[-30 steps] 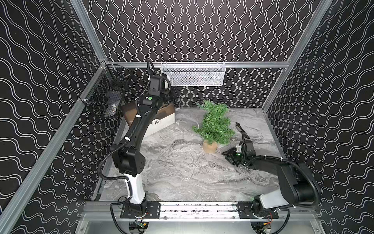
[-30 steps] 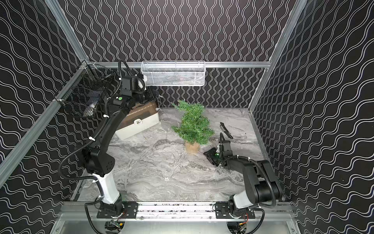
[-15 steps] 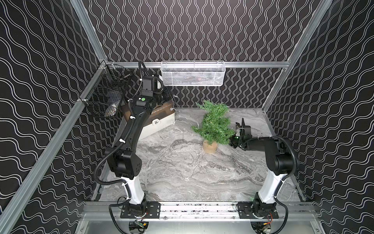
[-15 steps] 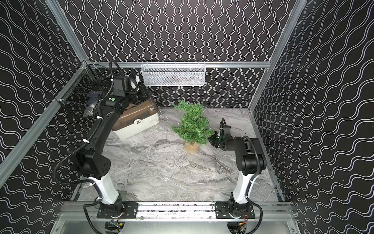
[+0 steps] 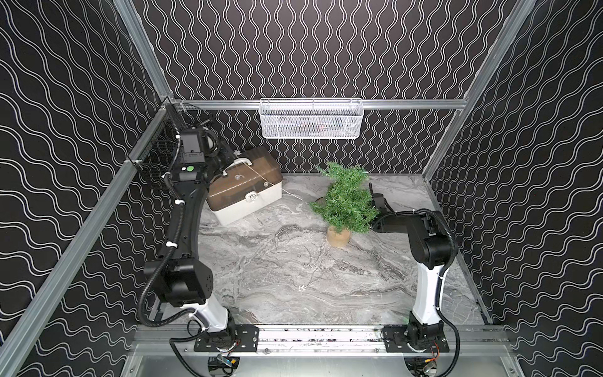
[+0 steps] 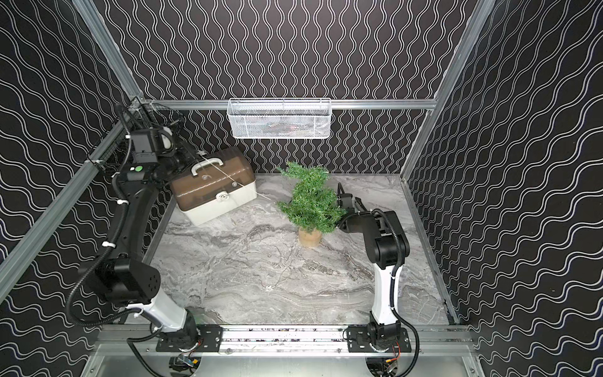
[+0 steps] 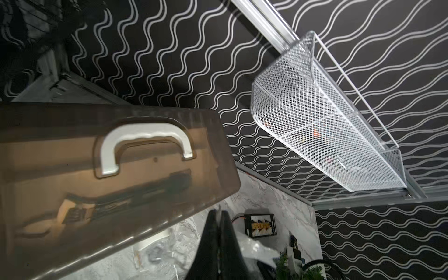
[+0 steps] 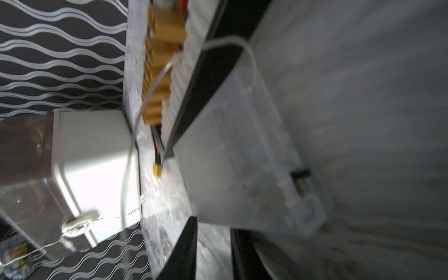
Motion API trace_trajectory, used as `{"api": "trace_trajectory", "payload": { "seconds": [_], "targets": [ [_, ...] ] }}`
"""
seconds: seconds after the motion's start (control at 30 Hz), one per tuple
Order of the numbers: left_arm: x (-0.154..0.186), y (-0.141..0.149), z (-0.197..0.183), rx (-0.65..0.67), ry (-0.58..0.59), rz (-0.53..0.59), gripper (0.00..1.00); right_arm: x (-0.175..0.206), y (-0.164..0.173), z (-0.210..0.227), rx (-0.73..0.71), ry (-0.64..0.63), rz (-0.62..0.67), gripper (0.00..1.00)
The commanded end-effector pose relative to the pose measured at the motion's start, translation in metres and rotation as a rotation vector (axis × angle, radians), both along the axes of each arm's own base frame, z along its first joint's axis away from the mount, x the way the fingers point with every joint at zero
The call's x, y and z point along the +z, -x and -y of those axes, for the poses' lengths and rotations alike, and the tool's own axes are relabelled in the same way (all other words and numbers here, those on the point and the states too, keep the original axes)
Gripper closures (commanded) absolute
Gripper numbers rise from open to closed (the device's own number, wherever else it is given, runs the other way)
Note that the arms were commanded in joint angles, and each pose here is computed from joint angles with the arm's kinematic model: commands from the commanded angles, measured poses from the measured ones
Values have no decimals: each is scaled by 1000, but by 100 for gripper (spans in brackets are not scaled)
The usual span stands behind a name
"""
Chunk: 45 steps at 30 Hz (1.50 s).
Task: Remove string lights from the small christmas tree
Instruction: Remove the light string from the Christmas tree, then place the light string at the center of the board.
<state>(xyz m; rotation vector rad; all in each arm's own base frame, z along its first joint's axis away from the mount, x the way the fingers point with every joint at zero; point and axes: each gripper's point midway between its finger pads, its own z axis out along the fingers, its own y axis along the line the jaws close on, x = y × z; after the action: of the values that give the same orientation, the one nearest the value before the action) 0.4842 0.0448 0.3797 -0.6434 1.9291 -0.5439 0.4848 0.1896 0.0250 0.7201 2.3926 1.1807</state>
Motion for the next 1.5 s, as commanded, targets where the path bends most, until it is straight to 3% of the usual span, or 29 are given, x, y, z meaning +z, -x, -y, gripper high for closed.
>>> {"api": "trace_trajectory", "payload": {
  "seconds": [0.0,0.17,0.3,0.4,0.6,0.67,0.8,1.0,1.13,1.33,1.4,1.47],
  "targets": [
    [15,6,-4,14,-8,52,99,-1,16,10,3,12,-40,74],
    [10,19,-2,15,-16,48,99,30,35,45,-28,52,-2,72],
    [14,37,-29,110,-111,8,98,48,51,65,-26,118,14,69],
    [23,44,-50,151,-109,4,97,56,57,68,-8,146,15,69],
    [17,27,-60,144,-84,-14,99,76,68,83,-43,171,42,69],
    [12,15,-45,97,-52,6,99,83,71,90,-52,180,51,69],
    [-1,-1,-10,25,-106,-5,98,93,75,92,-52,180,71,69],
    [-1,-5,85,-182,-174,61,95,95,75,92,-37,190,70,69],
    [-31,15,101,-199,-234,-44,95,94,79,97,-41,197,69,69],
    [-111,74,114,-248,-273,-245,94,91,89,104,-34,211,62,69],
    [-138,87,117,-270,-285,-297,87,88,92,105,-32,211,58,69],
    [-163,96,123,-329,-302,-349,57,85,95,105,-29,206,54,69]
  ]
}}
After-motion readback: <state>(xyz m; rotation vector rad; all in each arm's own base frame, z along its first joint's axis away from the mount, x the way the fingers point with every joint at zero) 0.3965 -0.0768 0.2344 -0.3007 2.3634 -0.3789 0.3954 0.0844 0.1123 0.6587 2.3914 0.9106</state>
